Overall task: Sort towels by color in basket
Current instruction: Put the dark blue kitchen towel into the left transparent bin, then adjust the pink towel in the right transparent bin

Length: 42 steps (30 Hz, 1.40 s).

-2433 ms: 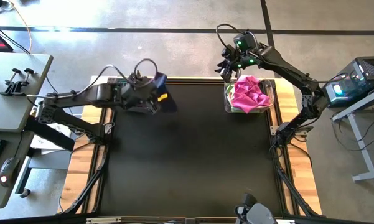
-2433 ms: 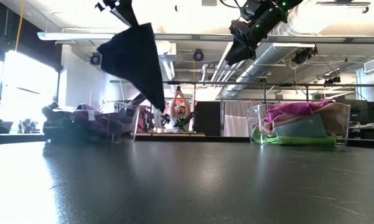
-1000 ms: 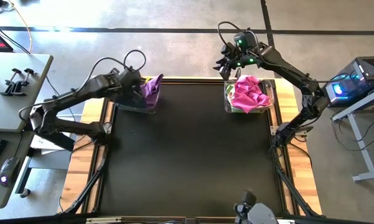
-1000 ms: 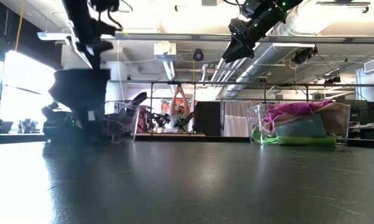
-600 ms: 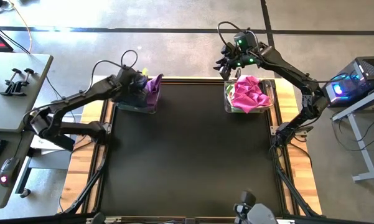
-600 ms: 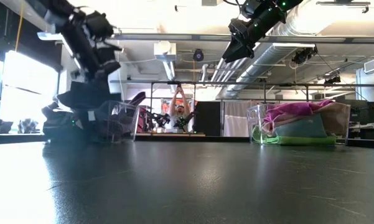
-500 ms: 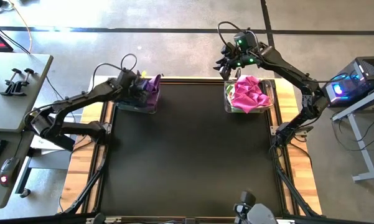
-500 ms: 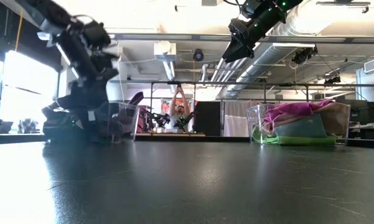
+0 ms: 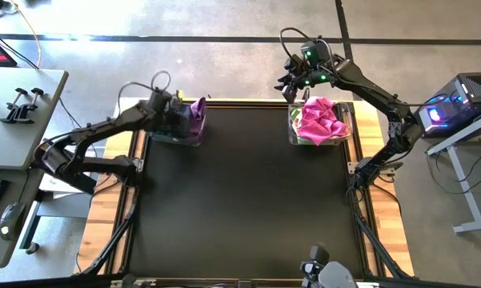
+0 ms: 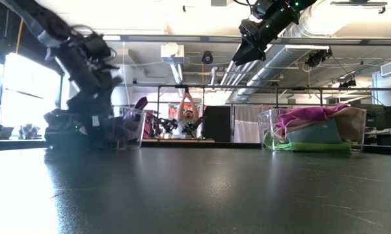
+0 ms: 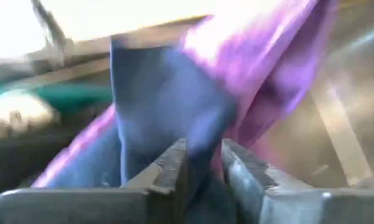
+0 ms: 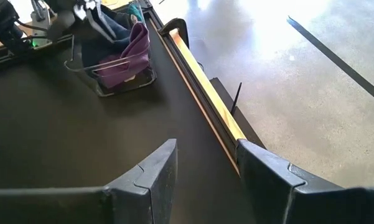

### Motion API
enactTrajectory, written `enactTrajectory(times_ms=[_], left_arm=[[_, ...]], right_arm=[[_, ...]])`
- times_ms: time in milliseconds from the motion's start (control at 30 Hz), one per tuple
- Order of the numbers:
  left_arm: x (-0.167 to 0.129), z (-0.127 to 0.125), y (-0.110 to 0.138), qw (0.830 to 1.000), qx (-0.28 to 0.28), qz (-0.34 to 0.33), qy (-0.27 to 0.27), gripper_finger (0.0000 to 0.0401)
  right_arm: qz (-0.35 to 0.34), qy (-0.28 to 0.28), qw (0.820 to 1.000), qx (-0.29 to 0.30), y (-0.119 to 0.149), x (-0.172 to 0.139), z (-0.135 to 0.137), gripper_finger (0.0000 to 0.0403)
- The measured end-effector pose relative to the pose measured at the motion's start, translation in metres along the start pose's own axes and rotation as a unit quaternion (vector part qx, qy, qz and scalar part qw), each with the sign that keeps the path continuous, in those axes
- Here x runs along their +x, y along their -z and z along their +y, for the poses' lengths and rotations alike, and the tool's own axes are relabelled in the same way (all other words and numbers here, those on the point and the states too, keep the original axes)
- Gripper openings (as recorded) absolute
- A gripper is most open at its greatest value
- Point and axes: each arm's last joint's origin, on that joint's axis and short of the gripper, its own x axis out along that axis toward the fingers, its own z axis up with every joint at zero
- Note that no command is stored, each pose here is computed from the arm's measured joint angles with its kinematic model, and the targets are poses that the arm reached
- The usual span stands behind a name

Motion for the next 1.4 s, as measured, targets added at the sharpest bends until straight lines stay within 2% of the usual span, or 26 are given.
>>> enactTrajectory(times_ms=[167,267,367,533,667,833,1033,1200,1300,1400], left_arm=[[-0.030,-0.009,-0.036,1.000,-0.009,0.005,0.008,0.0128],[-0.047,-0.015,-0.052,1.000,-0.008,0.002,0.010,0.0137],[-0.055,-0.018,-0.058,1.000,-0.007,0.005,0.011,0.0137],[-0.046,-0.009,-0.047,0.999,-0.041,0.030,-0.008,0.0130],[-0.022,0.005,-0.026,0.995,-0.077,0.058,-0.039,0.0120],[0.009,0.014,-0.003,0.991,-0.111,0.066,-0.041,0.0108],[0.023,0.013,-0.005,0.990,-0.111,0.085,-0.034,0.0089],[-0.001,-0.001,-0.034,0.994,-0.085,0.073,0.017,0.0074],[-0.025,-0.011,-0.049,0.995,-0.064,0.075,0.023,0.0067],[-0.052,-0.022,-0.059,0.997,-0.041,0.061,0.028,0.0061]], right_arm=[[0.000,0.000,1.000,0.000,0.000,0.000,0.000,0.0162],[0.000,0.000,1.000,0.000,0.000,0.000,0.000,0.0162],[0.000,0.000,1.000,0.000,0.000,0.000,0.000,0.0162],[0.007,-0.002,1.000,0.002,0.001,0.000,0.000,0.0162],[0.008,-0.002,1.000,0.002,0.002,0.000,0.000,0.0162],[0.008,-0.002,1.000,-0.001,0.002,0.000,0.000,0.0162],[0.011,-0.002,1.000,0.001,0.002,0.000,0.000,0.0162],[0.036,0.026,0.999,-0.004,0.005,-0.004,0.001,0.0162],[0.055,0.050,0.997,-0.020,0.006,-0.011,0.000,0.0162],[0.072,0.049,0.996,-0.027,0.009,-0.016,-0.004,0.0162]])
